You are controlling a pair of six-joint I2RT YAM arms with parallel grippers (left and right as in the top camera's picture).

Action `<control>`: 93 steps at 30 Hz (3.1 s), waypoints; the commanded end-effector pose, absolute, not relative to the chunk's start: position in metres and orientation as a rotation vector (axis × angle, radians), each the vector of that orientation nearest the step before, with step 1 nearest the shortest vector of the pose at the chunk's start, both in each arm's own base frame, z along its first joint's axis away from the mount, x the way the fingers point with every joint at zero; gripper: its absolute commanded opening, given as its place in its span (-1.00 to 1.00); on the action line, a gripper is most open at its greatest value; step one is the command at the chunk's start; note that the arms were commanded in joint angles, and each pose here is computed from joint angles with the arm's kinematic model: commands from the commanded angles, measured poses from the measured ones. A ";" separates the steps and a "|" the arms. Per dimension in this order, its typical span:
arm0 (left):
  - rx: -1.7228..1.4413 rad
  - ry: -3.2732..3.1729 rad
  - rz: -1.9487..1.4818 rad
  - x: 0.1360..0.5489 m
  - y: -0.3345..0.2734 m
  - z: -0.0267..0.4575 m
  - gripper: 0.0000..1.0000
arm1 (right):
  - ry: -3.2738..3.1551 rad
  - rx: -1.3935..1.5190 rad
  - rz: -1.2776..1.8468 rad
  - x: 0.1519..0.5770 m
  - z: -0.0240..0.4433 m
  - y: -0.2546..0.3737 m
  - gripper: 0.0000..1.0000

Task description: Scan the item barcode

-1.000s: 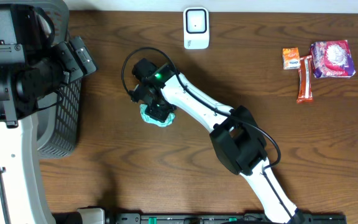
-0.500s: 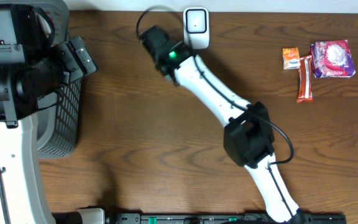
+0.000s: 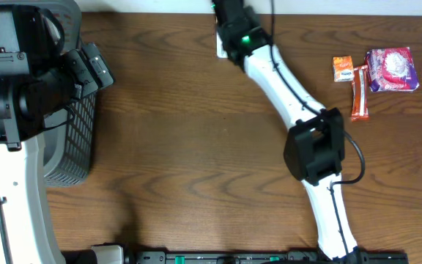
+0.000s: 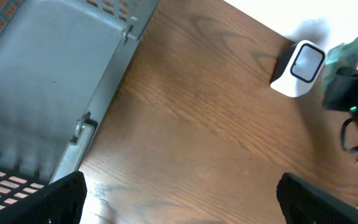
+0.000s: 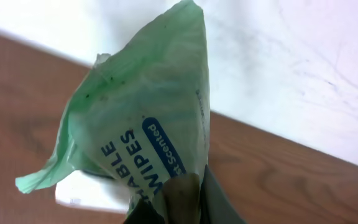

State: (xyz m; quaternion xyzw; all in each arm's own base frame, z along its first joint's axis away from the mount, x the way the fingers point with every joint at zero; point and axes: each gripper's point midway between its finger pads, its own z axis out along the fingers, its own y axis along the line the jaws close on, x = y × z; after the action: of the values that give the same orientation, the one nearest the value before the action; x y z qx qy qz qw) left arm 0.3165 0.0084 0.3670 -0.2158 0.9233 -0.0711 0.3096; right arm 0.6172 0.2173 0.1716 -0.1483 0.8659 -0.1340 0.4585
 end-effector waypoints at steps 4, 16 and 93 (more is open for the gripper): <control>-0.564 2.448 -0.169 0.317 0.011 0.364 0.96 | 2.087 -0.234 -0.109 0.629 0.185 0.234 -0.98; -0.564 2.448 -0.169 0.317 0.011 0.364 0.96 | 2.119 -0.202 -0.006 0.633 0.166 0.239 -0.98; -0.564 2.448 -0.169 0.317 0.011 0.364 0.96 | 2.699 -0.066 0.290 0.227 0.344 0.116 0.99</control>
State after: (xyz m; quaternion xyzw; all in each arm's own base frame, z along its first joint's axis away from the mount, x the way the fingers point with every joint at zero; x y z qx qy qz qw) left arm 0.3165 0.0084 0.3670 -0.2158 0.9233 -0.0711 0.3096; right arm 0.2386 0.0930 0.3470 0.0068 0.9687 0.0484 0.2432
